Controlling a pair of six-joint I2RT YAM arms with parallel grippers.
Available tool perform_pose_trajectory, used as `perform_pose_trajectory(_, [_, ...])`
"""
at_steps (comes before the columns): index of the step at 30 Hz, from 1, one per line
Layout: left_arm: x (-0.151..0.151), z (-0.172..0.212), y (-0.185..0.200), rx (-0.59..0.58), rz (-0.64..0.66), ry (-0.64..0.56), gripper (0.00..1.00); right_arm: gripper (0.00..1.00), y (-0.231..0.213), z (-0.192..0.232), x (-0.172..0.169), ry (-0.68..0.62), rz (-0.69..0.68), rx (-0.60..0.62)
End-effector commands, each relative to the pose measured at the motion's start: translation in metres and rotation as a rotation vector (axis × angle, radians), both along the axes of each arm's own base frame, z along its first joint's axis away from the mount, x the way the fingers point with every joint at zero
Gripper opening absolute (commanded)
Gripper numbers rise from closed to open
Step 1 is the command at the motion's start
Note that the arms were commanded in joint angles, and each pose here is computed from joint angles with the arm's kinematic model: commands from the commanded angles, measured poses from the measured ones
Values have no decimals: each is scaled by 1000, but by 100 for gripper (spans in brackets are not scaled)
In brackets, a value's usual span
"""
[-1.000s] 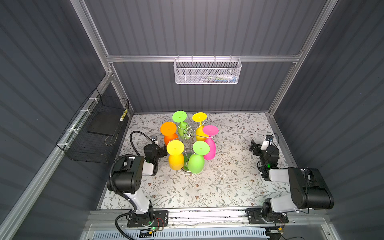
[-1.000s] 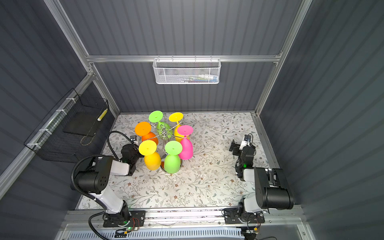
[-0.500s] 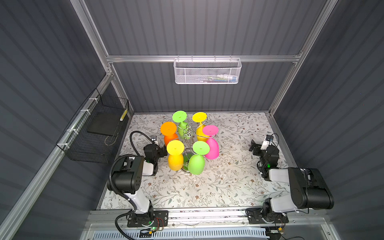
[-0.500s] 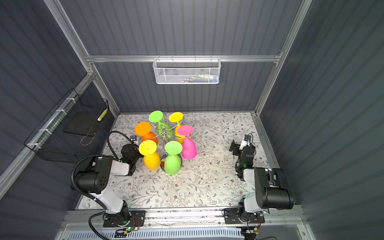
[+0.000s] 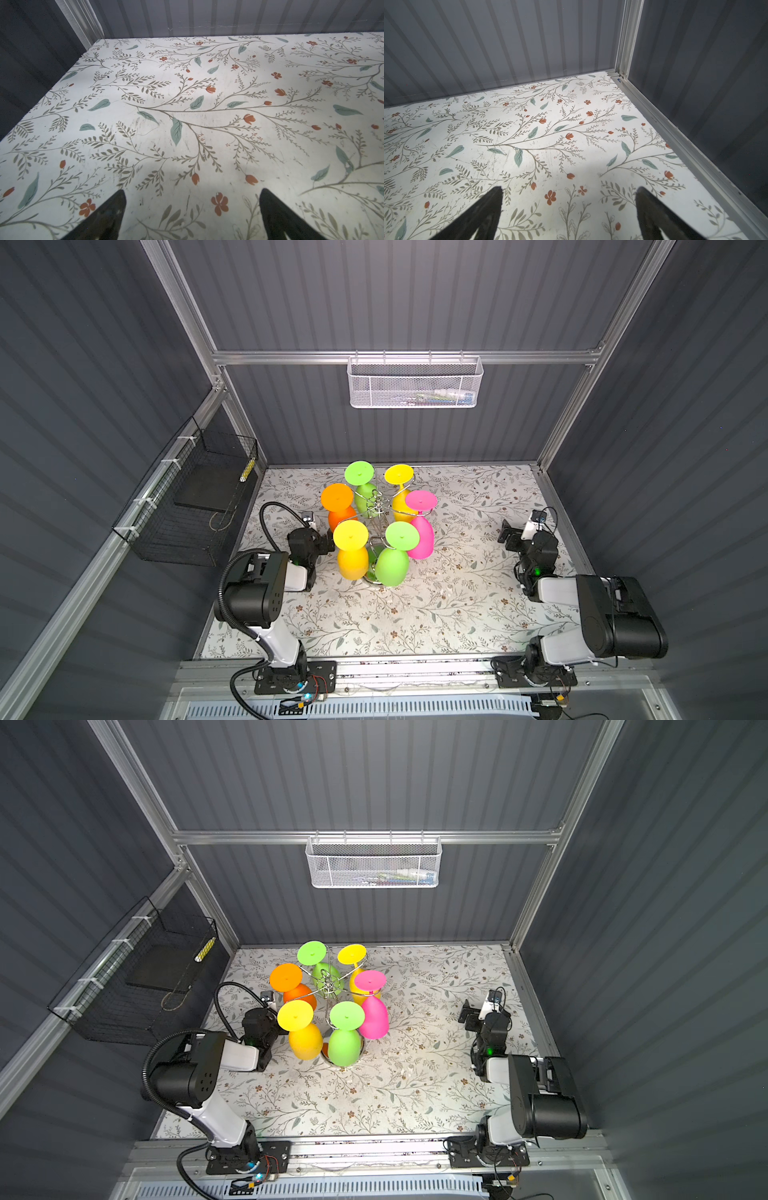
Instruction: Take the wine glass off the wine glass rack
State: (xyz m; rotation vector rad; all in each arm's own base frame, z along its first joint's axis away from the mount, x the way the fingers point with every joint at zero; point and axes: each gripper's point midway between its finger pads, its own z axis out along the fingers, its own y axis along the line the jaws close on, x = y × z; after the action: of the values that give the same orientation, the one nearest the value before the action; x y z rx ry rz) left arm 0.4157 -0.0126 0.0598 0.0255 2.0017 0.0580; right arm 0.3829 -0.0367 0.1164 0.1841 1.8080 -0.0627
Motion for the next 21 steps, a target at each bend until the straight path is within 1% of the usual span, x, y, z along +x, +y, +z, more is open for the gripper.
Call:
perform_pose_trajectory(1, [5, 3, 1, 6, -6, -10, 100, 99, 0, 4, 1, -10, -5, -8])
perform_pose_trajectory(11, [4, 2, 2, 8, -4, -9, 100, 99, 1, 5, 0, -16, -8, -13])
perform_pose_trajectory(16, [2, 4, 8, 8, 41, -21, 100, 99, 3, 7, -2, -31, -26, -47])
perform_pose_trajectory(21, [1, 5, 10, 7, 55, -26, 100, 99, 6, 10, -6, -50, -30, -70])
